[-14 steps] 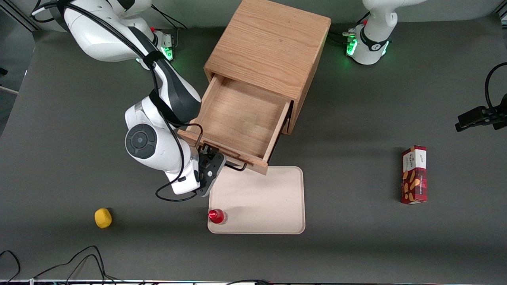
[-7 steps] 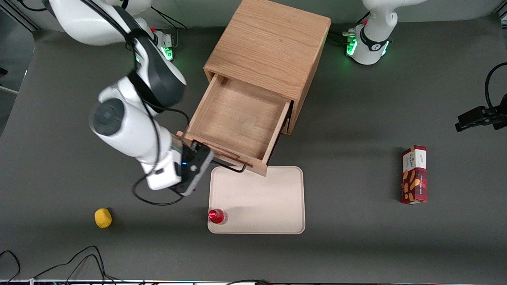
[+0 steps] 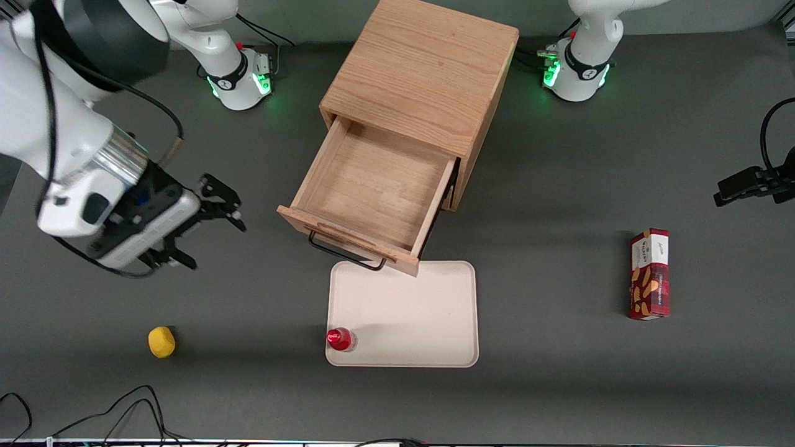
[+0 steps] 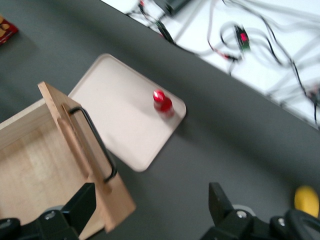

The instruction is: Open upper drawer

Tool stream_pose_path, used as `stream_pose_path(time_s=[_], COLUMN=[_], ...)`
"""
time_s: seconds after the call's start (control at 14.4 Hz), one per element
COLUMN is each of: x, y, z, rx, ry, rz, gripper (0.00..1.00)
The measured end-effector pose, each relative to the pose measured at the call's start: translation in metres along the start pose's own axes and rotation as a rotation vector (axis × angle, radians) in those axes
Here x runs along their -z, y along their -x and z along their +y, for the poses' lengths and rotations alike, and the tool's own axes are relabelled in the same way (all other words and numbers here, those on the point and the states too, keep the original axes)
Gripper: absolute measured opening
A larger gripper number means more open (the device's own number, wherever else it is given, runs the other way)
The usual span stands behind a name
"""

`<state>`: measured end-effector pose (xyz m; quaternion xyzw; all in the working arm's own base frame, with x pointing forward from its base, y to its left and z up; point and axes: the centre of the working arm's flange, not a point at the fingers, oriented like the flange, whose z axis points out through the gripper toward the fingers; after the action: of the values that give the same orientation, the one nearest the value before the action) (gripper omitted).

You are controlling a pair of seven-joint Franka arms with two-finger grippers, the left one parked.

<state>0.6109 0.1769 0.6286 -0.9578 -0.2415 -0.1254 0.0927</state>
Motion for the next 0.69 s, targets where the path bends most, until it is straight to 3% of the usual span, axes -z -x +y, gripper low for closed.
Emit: stream_pose_path(time_s=[0.35, 0.55, 0.69], x=[0.027, 0.027, 0.026], y=[0.075, 0.098, 0.105], z=[0.055, 0.070, 0.067], rx=[-0.347, -0.395, -0.407], ry=[0.037, 0.128, 0.146], rz=[-0.199, -0.253, -0.279], gripper=[1.00, 1.00, 1.00])
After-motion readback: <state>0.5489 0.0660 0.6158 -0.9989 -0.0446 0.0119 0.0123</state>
